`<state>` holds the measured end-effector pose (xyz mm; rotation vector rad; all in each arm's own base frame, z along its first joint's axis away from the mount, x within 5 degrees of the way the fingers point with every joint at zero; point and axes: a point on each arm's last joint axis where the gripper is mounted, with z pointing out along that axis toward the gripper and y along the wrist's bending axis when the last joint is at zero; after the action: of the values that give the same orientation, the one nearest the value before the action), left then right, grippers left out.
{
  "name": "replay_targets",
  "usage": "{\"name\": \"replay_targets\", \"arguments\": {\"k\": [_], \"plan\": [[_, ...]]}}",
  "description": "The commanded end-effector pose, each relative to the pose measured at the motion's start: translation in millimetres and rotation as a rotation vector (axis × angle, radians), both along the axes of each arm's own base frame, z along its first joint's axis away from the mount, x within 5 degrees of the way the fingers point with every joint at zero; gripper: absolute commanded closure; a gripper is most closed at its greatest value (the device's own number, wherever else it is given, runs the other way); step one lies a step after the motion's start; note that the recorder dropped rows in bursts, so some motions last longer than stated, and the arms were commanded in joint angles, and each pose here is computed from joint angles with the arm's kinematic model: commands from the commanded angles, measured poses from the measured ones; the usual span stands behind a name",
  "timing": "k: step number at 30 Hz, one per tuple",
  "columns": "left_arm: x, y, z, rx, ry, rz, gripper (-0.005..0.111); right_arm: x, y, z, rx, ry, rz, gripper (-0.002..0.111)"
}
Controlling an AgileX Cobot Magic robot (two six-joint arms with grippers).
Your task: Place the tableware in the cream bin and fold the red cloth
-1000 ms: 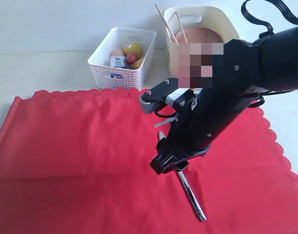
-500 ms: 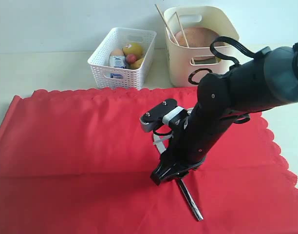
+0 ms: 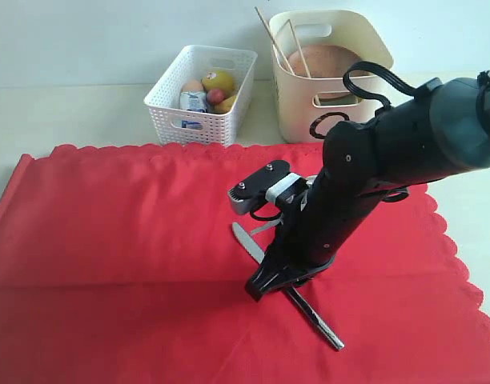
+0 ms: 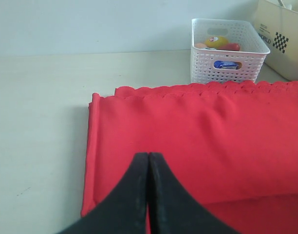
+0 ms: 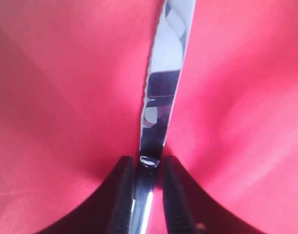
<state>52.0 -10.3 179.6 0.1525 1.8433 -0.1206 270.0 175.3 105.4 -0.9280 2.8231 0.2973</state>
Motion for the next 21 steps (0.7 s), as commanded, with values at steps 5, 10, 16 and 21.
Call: {"name": "replay_targets", "arguments": {"k": [5, 10, 16, 21], "plan": [[0.3, -0.1, 1.7, -0.005, -0.010, -0.002, 0.107, -5.3, -1.3, 2.9, -0.004, 0.012, 0.011, 0.105], [0.3, -0.1, 1.7, -0.005, -0.010, -0.002, 0.107, -5.7, -1.3, 13.2, 0.011, -0.009, 0.012, 0.108], [0.3, -0.1, 1.7, -0.005, -0.010, -0.002, 0.107, -5.7, -1.2, 32.2, 0.041, -0.060, 0.013, 0.108], [0.3, -0.1, 1.7, -0.005, -0.010, -0.002, 0.107, -6.2, -1.6, 51.4, 0.073, -0.117, 0.012, 0.108]]}}
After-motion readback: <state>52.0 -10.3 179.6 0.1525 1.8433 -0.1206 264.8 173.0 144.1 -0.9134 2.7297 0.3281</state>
